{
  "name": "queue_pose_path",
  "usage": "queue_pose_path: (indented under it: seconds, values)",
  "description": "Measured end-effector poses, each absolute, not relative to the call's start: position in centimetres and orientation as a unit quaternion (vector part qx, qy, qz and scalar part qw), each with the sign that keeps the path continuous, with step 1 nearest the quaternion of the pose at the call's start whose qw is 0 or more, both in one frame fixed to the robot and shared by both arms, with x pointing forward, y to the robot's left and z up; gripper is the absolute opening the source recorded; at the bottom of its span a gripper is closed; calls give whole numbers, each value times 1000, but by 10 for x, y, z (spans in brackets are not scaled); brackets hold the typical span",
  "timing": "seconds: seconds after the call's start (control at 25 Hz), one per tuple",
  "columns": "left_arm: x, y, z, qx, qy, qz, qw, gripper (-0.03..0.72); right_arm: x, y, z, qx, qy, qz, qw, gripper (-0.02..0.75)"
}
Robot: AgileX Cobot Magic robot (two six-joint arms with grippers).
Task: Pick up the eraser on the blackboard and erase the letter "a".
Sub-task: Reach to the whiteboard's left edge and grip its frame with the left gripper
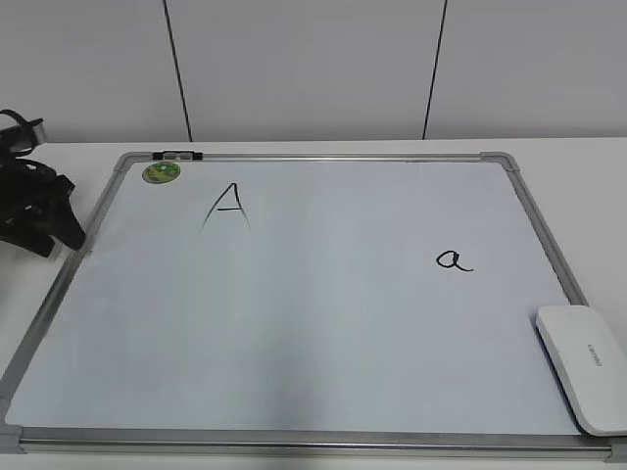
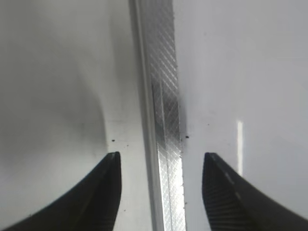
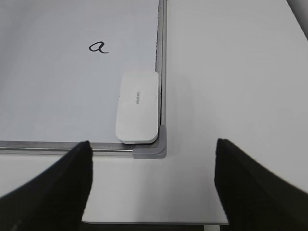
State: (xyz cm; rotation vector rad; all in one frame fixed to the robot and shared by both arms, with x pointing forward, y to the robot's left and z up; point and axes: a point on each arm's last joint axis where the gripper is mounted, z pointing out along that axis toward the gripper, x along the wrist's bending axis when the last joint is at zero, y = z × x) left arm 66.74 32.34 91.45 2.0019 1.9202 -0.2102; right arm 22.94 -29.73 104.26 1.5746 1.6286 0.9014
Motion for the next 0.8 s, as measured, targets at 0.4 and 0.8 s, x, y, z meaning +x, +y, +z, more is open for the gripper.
queue_pose_path:
  seconds: [0.4,0.8]
  values:
    - [668,330,914,702,684,-73,184,299,229,-297,1043,606,627,347,345,587]
    - [670,328,899,694,690,-92,183,264,229,-297,1043,606,627,347,345,587]
